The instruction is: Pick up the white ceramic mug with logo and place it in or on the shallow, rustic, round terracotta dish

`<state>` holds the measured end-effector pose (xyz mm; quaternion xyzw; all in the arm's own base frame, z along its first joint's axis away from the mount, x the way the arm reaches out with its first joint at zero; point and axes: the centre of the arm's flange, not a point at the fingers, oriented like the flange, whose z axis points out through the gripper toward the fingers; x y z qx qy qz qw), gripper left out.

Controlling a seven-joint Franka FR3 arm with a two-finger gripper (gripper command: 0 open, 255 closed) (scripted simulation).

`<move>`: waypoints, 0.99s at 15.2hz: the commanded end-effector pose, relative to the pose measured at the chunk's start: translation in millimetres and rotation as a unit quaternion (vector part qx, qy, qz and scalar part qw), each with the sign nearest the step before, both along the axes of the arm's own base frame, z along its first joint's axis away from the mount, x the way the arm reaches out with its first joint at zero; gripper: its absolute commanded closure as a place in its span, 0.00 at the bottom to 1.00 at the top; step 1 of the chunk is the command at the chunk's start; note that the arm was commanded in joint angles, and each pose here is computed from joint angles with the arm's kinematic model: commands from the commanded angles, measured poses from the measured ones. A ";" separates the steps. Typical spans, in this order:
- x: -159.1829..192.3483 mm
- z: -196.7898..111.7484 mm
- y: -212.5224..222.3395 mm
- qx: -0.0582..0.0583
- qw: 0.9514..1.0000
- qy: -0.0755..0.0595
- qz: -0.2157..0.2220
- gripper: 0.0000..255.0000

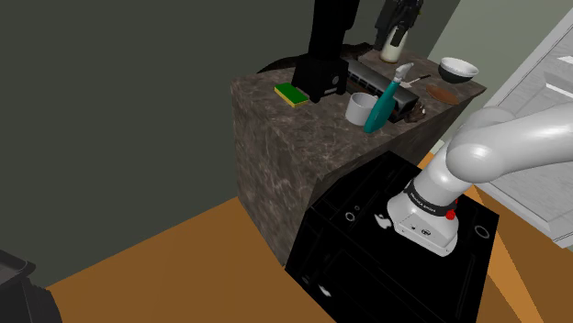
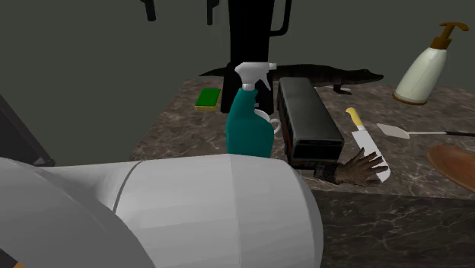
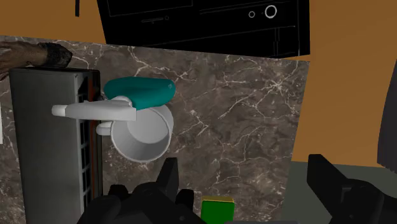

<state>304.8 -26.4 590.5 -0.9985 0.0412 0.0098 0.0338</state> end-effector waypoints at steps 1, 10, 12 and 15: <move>0.0 0.0 0.0 0.000 1.000 0.000 0.000 0.00; 18.9 -109.3 -30.9 -0.032 0.999 -0.004 0.000 0.00; 23.2 -133.3 -38.7 -0.039 0.999 -0.005 0.000 0.00; 29.8 -169.0 -51.1 -0.050 0.999 -0.007 0.000 0.00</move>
